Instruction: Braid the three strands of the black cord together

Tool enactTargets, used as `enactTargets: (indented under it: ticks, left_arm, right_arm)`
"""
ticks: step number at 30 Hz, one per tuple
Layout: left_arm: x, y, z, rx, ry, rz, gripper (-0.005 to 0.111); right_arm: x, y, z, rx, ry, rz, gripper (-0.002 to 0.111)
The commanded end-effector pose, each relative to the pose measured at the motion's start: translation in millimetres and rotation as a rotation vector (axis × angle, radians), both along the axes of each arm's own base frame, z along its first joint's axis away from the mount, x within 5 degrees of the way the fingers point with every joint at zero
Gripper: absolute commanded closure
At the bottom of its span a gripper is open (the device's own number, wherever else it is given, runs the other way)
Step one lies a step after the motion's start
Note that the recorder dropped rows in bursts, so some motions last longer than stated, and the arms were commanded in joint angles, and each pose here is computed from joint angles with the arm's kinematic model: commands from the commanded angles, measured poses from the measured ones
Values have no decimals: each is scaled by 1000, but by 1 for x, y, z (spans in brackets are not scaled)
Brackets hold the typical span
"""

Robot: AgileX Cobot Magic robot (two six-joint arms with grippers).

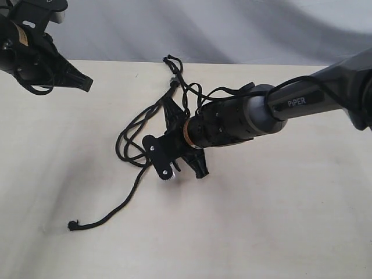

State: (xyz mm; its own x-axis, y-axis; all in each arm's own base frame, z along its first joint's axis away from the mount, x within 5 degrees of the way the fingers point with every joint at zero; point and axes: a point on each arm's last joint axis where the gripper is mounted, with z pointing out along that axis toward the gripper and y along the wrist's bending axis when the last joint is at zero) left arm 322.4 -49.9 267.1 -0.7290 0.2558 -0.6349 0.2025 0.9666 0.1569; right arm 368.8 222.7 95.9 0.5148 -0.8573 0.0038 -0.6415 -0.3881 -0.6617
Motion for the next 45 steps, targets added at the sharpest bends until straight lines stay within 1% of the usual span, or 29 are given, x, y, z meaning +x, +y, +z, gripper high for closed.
enactTargets:
  ticks: [1,7,9,11,12,15,16,18,21,24,26,28,31,33,36,39,40,42,45]
  left_arm:
    - [-1,1,1,2,-4,1,106]
    - [-1,1,1,2,-4,1,106]
    - [-1,1,1,2,-4,1,106]
    - [-1,1,1,2,-4,1,106]
    - [-1,1,1,2,-4,1,106]
    - [-1,1,1,0,-4,2,106]
    - [-1,1,1,0,-4,2,106]
    - [-1,1,1,0,-4,2,106]
    - [-1,1,1,0,-4,2,106]
    - [-1,1,1,0,-4,2,106]
    - [-1,1,1,0,-4,2,106]
    - [-1,1,1,0,-4,2,106]
    - [-1,1,1,0,-4,2,106]
    - [-1,1,1,0,-4,2,106]
    - [-1,1,1,1,0,3,106]
    - [-1,1,0,2,4,4,106]
    - [-1,1,0,3,6,4,106]
    - [-1,1,0,3,6,4,106]
    - [-1,1,0,3,6,4,106]
  right_arm:
    - [-2,3,-5,61,40,-24,109]
    - [-4,6,-5,75,52,-48,109]
    - [1,0,-4,81,51,-67,109]
    - [9,-9,-1,160,76,-154,109]
    - [14,-12,1,244,108,-216,109]
    - [23,-24,5,418,180,-307,109]
    - [24,-27,6,453,201,-332,109]
    - [25,-31,6,502,245,-372,109]
    - [23,-32,4,509,300,-402,109]
    - [18,-30,5,541,409,-466,109]
    - [13,-26,13,634,516,-538,109]
    - [5,-22,24,696,603,-527,109]
    - [-5,-14,45,760,700,-444,109]
    - [-8,-13,58,809,740,-466,109]
    - [-11,-17,68,847,762,-519,109]
    - [-19,-23,61,834,783,-566,109]
    - [-28,-27,52,812,807,-594,109]
    - [-42,-33,49,812,855,-652,109]
    - [-62,-41,47,800,890,-700,109]
